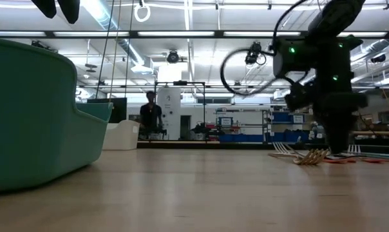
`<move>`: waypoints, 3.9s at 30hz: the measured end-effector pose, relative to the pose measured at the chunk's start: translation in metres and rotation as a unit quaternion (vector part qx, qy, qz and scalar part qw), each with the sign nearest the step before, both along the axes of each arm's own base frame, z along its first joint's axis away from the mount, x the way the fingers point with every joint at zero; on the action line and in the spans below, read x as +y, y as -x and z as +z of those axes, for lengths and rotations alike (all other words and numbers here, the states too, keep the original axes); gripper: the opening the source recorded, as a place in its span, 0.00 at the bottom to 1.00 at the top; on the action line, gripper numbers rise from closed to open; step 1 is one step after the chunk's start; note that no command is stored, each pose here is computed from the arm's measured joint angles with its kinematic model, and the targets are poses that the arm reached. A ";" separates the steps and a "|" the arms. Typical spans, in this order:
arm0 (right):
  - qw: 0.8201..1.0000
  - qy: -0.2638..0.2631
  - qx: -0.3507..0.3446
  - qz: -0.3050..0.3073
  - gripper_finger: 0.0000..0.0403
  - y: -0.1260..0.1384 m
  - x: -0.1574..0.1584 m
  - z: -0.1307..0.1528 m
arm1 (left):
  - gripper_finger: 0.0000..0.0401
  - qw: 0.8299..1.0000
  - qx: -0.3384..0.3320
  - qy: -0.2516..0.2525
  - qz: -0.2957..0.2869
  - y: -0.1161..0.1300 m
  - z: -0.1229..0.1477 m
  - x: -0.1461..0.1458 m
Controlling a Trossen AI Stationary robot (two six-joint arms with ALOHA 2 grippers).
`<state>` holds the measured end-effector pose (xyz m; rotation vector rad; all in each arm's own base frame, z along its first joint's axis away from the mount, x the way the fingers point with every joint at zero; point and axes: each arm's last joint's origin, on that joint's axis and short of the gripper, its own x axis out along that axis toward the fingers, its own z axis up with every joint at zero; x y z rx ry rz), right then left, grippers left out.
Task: Sort silverware by color (type)
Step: Put the blue fork into the green bin
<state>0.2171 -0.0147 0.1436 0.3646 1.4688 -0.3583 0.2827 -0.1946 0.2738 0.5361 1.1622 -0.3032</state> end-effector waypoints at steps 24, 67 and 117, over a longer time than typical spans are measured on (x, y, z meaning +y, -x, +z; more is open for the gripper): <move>0.936 -0.002 -0.330 0.126 0.04 -0.024 0.030 0.068 | 0.21 0.997 -0.070 0.010 0.027 -0.012 0.004 -0.002; 0.569 0.042 -0.698 0.433 0.05 -0.030 0.131 0.143 | 0.39 0.892 -0.370 0.257 0.049 -0.101 0.058 0.059; 0.622 0.040 -0.673 0.397 0.35 -0.033 0.124 0.137 | 0.03 0.930 -0.300 0.213 -0.005 -0.088 0.048 0.052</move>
